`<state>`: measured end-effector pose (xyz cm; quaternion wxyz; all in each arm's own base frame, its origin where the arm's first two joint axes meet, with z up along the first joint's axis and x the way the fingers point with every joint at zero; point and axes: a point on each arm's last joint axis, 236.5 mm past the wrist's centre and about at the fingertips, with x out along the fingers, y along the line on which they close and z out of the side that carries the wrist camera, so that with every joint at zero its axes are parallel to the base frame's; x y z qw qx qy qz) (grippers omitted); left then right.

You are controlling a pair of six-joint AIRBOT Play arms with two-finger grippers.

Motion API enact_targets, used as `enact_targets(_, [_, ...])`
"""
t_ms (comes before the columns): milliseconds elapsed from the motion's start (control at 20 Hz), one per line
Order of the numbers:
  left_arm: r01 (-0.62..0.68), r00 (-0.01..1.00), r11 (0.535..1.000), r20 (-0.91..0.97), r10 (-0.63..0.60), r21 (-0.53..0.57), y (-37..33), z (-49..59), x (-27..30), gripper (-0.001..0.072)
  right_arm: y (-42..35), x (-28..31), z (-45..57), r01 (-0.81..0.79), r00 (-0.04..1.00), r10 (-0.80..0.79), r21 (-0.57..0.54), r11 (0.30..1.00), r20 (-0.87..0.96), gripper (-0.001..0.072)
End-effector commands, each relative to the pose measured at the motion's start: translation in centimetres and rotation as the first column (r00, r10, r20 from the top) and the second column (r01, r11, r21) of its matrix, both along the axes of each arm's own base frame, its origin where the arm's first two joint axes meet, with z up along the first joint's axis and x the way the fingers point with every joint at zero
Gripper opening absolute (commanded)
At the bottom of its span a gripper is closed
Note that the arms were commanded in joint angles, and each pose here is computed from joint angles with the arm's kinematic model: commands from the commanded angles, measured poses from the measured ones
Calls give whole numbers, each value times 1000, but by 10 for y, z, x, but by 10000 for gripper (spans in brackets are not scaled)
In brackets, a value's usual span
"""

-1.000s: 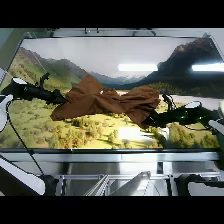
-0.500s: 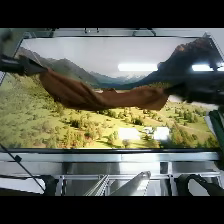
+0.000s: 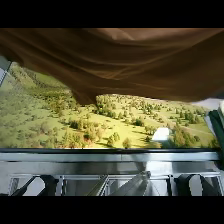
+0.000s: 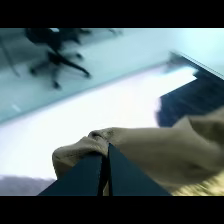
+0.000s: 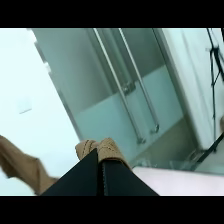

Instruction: Fold the shirts.

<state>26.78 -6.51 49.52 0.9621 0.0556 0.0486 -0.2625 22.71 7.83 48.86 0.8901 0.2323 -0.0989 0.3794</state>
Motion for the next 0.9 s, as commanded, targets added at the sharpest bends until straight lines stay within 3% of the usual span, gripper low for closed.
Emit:
enact_targets(0, [-121, 977, 990, 183, 106, 74, -17, 47, -40, 26, 25, -30, 35, 25, 996, -21, -54, 998, 85, 19])
enact_targets(100, [-79, 994, 996, 85, 75, 51, -5, 28, -23, 26, 6, 1, 4, 79, 993, -85, -61, 995, -88, 19])
enact_targets(200, [6, 999, 999, -50, -8, -34, 11, -9, 14, 25, -26, 48, -58, 154, 931, -190, -135, 979, -313, 19])
enact_targets(400, [16, 914, 991, -400, -67, -129, 55, -156, 118, 25, -53, 135, -191, 71, 779, -142, -139, 988, -611, 19])
enact_targets(650, [12, 761, 991, -642, -96, -134, 59, -332, 213, 25, -30, 230, -363, -61, 583, 1, -42, 997, -812, 19])
enact_targets(850, [-2, 693, 990, -714, -103, -144, 69, -415, 271, 25, -33, 290, -435, -14, 543, 159, 180, 983, -825, 19])
